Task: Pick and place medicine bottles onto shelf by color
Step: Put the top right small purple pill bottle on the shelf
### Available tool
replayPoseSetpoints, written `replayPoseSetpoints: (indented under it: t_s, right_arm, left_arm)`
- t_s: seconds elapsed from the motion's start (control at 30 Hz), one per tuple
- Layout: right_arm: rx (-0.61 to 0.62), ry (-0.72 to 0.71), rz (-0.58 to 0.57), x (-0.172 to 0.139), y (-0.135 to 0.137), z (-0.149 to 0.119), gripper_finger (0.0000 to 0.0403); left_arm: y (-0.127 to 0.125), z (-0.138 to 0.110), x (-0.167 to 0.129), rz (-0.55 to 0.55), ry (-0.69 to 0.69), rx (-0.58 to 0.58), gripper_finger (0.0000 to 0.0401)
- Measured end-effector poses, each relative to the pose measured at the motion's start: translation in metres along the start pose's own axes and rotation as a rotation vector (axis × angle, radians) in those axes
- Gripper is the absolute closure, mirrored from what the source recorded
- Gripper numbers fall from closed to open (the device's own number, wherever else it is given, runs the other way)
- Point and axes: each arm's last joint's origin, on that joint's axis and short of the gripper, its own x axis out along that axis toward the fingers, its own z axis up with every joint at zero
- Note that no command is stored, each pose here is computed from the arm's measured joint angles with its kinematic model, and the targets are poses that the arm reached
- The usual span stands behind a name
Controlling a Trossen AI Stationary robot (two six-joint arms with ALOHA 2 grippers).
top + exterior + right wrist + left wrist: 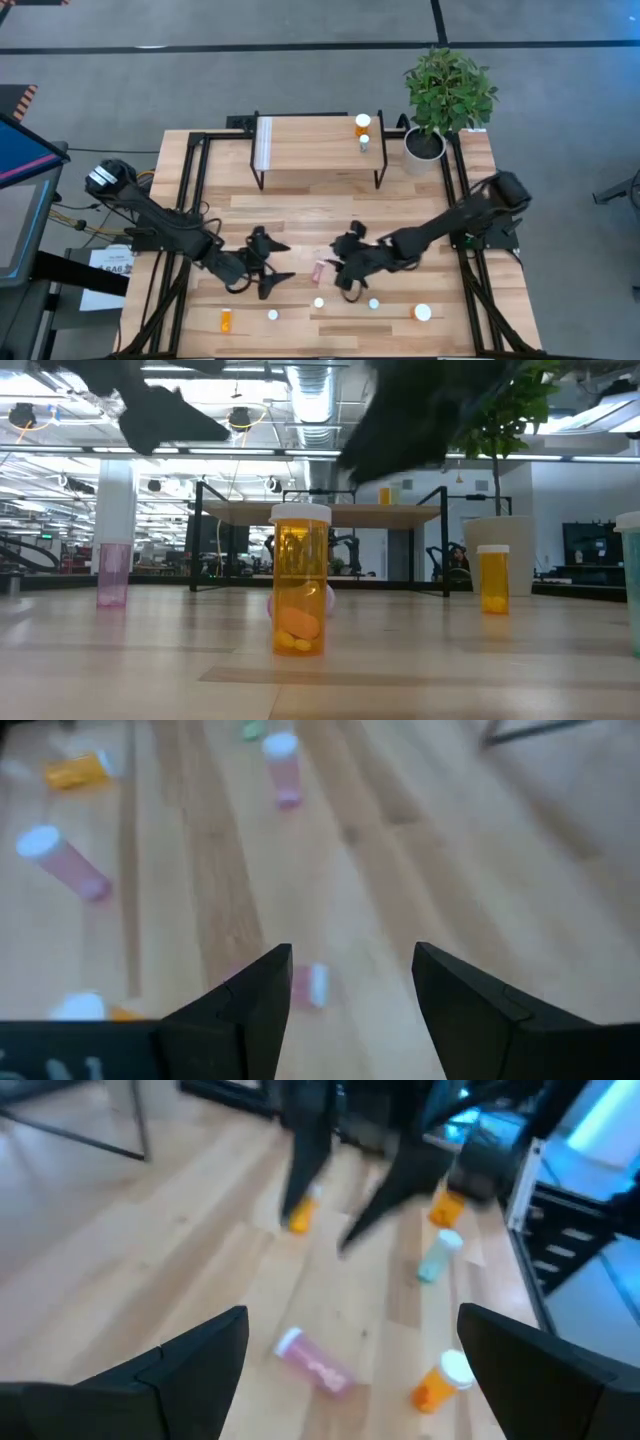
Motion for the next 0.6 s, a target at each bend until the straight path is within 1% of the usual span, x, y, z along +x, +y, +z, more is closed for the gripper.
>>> replayPoseSetpoints:
  t_s: [0.1, 0.2, 0.3, 0.47, 0.6]
  right_arm:
    - [-0.017, -0.091, -0.043, -0.037, 0.008, 0.006, 0.0173]
    - [-0.024, -0.163, -0.085, -0.068, 0.017, 0.003, 0.0173]
    - [-0.032, -0.213, -0.107, -0.090, 0.024, -0.002, 0.0173]
    - [-0.047, -0.246, -0.142, -0.102, 0.030, -0.011, 0.0173]
    - [-0.041, -0.243, -0.156, -0.100, 0.028, -0.011, 0.0173]
  left_arm:
    - [-0.001, -0.001, 0.022, -0.014, 0.060, -0.022, 0.0056]
    - [-0.002, -0.001, 0.044, 0.012, 0.125, -0.054, 0.0056]
    - [-0.002, -0.003, 0.067, 0.066, 0.218, -0.070, 0.0056]
    - [-0.004, -0.005, 0.098, 0.138, 0.343, -0.094, 0.0056]
    - [-0.008, -0.008, 0.116, 0.147, 0.408, -0.119, 0.0056]
